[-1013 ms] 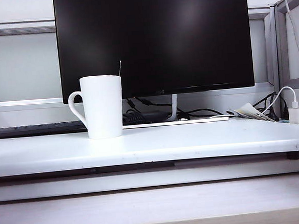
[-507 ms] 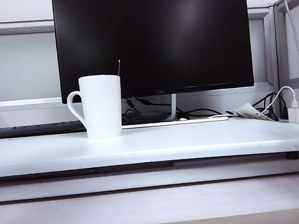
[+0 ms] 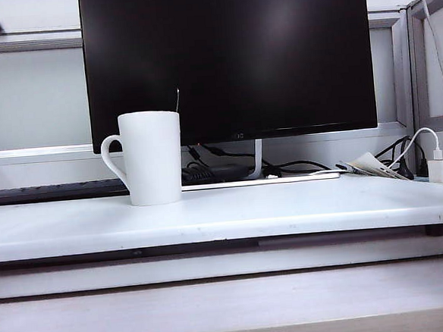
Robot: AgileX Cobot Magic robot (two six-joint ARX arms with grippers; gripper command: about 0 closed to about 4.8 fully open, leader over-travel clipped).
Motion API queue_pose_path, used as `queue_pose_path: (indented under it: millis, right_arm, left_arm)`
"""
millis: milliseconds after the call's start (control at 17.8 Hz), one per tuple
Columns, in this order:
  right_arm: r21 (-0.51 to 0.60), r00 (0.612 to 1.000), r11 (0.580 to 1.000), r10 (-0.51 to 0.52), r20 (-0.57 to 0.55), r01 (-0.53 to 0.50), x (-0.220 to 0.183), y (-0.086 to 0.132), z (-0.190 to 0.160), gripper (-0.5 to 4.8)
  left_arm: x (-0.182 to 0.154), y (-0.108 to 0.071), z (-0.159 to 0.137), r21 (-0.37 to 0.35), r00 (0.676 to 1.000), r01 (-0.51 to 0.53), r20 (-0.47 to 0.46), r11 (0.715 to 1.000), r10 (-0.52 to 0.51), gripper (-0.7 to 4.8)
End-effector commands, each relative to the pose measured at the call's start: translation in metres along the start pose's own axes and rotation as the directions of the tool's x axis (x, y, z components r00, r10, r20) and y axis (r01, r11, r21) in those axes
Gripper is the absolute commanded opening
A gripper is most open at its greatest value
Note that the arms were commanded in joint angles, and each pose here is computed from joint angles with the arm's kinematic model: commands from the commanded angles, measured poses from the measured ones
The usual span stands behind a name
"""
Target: Pick up a spoon and stir the liquid in the cup.
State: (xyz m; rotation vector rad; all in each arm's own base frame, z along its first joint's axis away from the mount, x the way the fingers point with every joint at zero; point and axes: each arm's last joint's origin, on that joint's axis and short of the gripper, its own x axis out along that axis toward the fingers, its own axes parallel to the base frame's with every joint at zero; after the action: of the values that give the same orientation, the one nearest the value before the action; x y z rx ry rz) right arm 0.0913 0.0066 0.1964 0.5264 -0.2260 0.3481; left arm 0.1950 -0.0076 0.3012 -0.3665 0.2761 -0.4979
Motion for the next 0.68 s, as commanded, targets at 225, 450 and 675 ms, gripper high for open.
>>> queue_pose_path:
  millis: [225, 450, 675]
  right_arm:
    - [-0.181, 0.997, 0.983, -0.024, -0.071, 0.011, 0.008, 0.024, 0.039, -0.05]
    - [-0.202, 0.947, 0.969, 0.075, -0.314, -0.144, 0.067, 0.035, 0.066, -0.05]
    - [-0.217, 0.834, 0.901, 0.226, -0.503, -0.375, 0.172, 0.080, 0.056, -0.05]
  left_arm:
    - [0.051, -0.011, -0.014, 0.160, 0.980, -0.046, -0.186, 0.986, 0.076, -0.05]
    - [0.057, -0.024, -0.018, 0.215, 0.980, -0.079, -0.162, 0.973, 0.115, -0.05]
    - [0.057, -0.024, -0.017, 0.217, 0.982, -0.084, -0.149, 0.973, 0.118, -0.05]
